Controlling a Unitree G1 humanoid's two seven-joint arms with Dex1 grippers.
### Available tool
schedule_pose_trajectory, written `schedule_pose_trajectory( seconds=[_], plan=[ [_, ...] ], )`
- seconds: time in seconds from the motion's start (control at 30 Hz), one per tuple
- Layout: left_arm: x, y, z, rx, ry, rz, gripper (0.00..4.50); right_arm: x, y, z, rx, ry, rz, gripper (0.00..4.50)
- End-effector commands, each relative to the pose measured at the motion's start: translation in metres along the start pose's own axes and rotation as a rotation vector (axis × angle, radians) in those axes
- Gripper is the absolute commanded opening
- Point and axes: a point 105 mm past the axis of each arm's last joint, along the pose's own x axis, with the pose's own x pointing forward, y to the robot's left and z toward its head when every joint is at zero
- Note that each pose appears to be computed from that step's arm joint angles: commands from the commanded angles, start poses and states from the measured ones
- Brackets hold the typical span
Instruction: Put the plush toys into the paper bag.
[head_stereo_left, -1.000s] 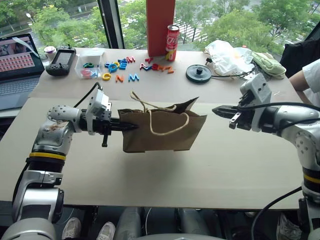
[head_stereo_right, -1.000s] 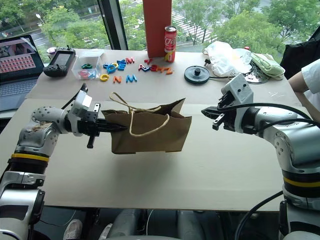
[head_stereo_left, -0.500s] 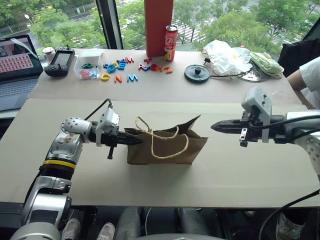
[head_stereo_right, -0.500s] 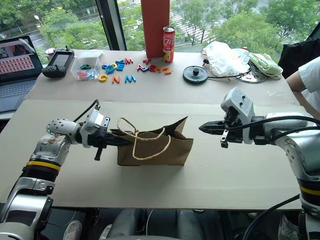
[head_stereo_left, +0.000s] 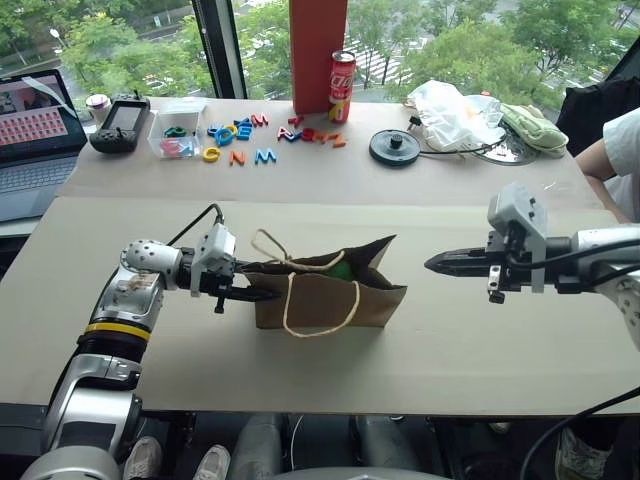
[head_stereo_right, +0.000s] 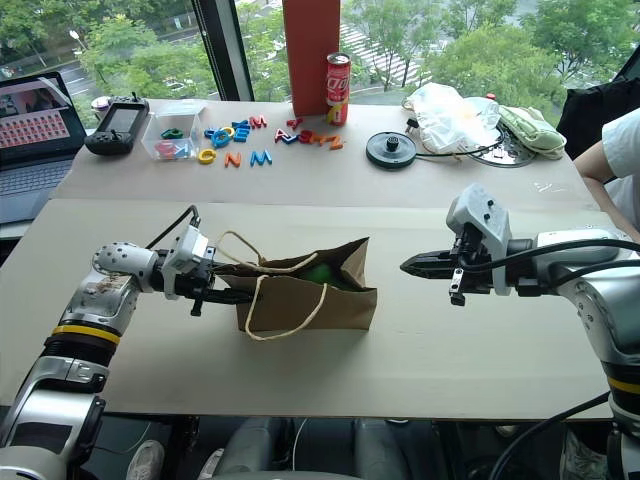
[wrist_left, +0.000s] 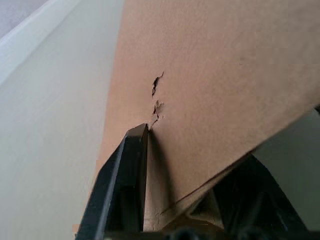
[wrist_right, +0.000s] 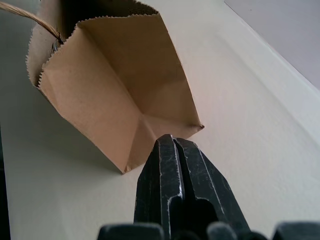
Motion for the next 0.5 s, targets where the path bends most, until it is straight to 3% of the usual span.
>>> schedule_pose_trajectory(
  seconds=[0.03, 0.07, 0.1, 0.2, 0.5],
  plan=[
    [-0.008, -0.001, 0.013, 0.036, 0.019, 0.007, 3.41, 0.000, -0.001, 0.006, -0.043, -0.018, -0.011, 0.00],
    [-0.010, -0.002, 0.016, 0.033, 0.019, 0.006, 3.62, 0.000, -0.001, 0.006, -0.045, -0.018, -0.011, 0.00],
    [-0.013, -0.003, 0.020, 0.030, 0.022, 0.005, 4.11, 0.000, -0.002, 0.007, -0.047, -0.018, -0.011, 0.00],
    [-0.019, -0.007, 0.029, 0.025, 0.025, 0.002, 4.11, 0.001, -0.003, 0.008, -0.051, -0.020, -0.011, 0.00],
    [-0.059, -0.020, 0.091, -0.019, -0.013, 0.056, 4.11, 0.002, -0.005, 0.012, -0.072, -0.033, 0.006, 0.00]
  ],
)
